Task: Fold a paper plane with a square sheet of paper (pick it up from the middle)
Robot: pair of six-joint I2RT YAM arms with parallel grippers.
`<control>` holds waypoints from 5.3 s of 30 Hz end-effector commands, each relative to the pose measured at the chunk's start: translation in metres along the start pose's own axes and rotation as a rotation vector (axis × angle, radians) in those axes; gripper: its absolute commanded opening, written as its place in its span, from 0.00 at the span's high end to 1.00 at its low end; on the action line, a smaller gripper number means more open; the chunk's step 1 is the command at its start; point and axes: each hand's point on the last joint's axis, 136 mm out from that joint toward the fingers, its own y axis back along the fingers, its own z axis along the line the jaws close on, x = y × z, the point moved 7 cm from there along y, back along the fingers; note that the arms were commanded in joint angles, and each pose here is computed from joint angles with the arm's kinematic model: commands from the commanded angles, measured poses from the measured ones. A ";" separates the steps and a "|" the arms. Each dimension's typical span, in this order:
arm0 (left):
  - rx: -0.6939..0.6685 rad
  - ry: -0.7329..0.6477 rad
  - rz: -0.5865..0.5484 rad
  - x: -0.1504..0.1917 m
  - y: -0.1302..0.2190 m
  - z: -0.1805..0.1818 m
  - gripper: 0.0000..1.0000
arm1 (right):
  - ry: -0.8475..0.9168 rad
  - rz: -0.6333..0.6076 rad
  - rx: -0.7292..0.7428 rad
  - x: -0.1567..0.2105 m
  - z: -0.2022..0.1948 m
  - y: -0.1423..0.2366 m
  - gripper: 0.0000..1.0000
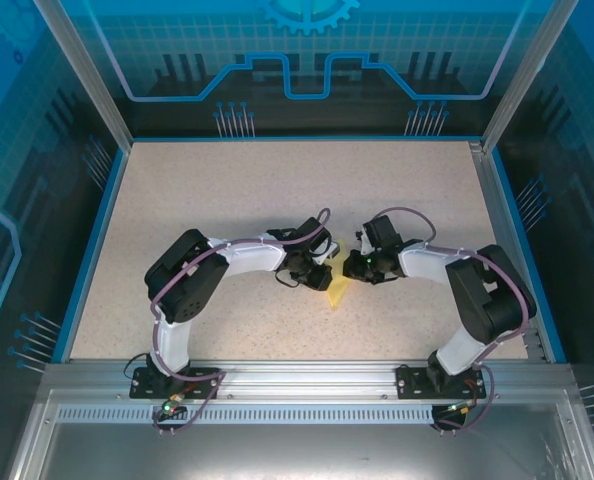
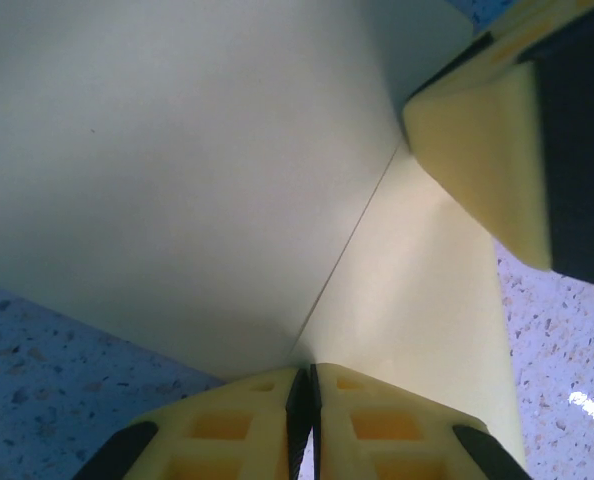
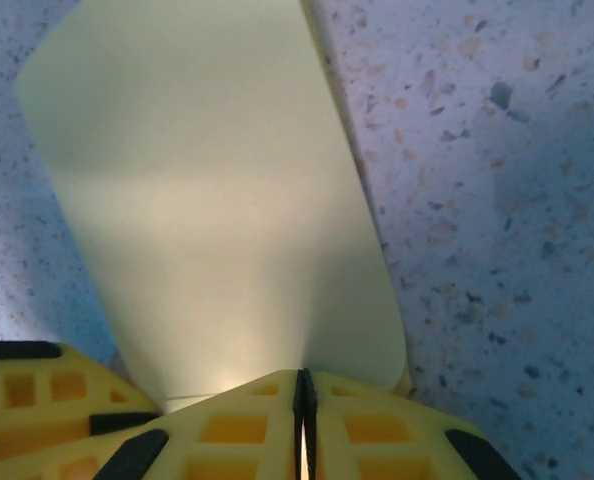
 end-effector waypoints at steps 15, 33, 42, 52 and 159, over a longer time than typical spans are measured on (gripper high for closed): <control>-0.239 0.000 0.136 0.035 -0.032 0.048 0.85 | -0.064 -0.042 0.087 -0.023 -0.034 0.008 0.87; -0.178 0.022 0.138 0.031 -0.034 0.042 0.85 | 0.001 0.004 -0.149 0.041 0.021 0.011 0.88; -0.174 0.025 0.146 0.032 -0.036 0.042 0.85 | 0.000 0.038 -0.130 0.047 0.015 -0.003 0.89; -0.180 0.027 0.162 0.033 -0.040 0.046 0.85 | 0.029 0.075 -0.119 0.055 0.014 -0.006 0.90; -0.045 0.021 0.129 0.013 -0.024 0.026 0.84 | 0.014 -0.048 -0.195 0.056 0.013 0.054 0.91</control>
